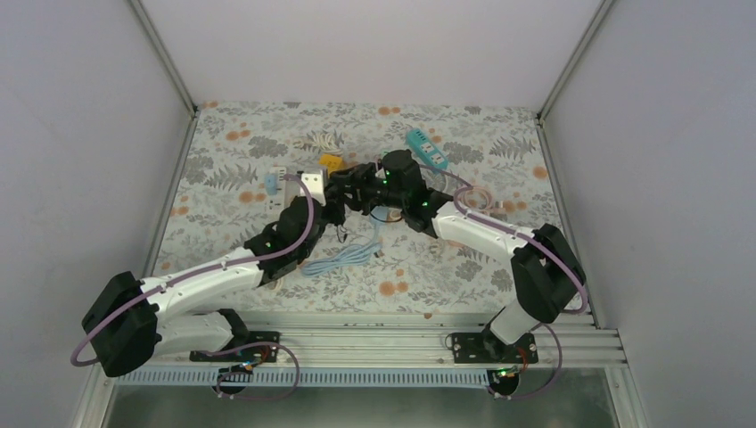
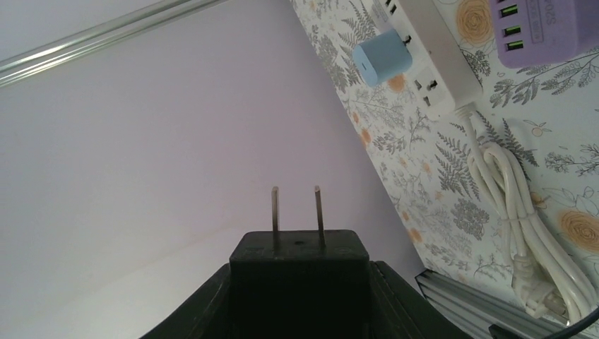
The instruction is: Insert the plug
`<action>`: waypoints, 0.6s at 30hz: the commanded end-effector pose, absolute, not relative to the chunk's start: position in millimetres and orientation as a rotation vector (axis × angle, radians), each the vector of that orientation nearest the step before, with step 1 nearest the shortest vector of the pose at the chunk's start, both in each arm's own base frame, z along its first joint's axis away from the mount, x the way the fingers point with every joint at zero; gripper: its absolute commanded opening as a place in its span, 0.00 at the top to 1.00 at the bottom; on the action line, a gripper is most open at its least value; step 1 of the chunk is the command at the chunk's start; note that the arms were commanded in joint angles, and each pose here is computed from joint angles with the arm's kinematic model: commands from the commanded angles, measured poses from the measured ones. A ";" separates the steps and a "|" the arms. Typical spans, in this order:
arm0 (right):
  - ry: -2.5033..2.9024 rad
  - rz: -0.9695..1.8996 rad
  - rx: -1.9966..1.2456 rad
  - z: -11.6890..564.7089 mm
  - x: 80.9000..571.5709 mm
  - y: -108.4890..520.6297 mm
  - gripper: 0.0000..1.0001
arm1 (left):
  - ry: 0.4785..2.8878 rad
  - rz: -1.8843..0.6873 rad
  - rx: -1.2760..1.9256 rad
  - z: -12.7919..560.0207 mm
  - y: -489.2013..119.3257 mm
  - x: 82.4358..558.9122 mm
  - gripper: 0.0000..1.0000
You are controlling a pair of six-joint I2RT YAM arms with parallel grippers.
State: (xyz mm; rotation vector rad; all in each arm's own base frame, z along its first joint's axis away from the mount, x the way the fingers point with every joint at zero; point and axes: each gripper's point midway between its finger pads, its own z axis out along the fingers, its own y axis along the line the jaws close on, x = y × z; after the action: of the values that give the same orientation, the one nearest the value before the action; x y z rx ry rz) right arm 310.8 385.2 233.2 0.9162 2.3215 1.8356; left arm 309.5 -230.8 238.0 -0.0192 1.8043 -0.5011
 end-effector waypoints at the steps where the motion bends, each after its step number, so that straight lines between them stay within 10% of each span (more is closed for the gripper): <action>1: 2.293 1.936 0.866 255.5 298.4 387.0 0.67 | 1.773 -0.481 -0.008 252.2 -232.5 311.5 0.69; 6: 2.293 1.878 0.853 248.6 302.7 381.5 0.59 | 1.789 -0.418 0.003 255.9 -226.9 314.9 0.74; 11: 2.314 1.592 0.715 242.2 326.7 363.3 0.14 | 1.958 -0.341 0.069 245.0 -219.0 325.7 0.74; 18: 2.177 1.312 0.470 261.3 338.3 314.1 0.04 | 2.184 -0.560 0.133 231.9 -186.4 328.0 0.74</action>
State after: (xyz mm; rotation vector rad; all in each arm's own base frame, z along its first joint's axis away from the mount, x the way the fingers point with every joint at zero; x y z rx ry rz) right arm 332.4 348.3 242.0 0.6657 2.2799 1.5438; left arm 346.1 -193.8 245.8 0.0299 2.0194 -0.4052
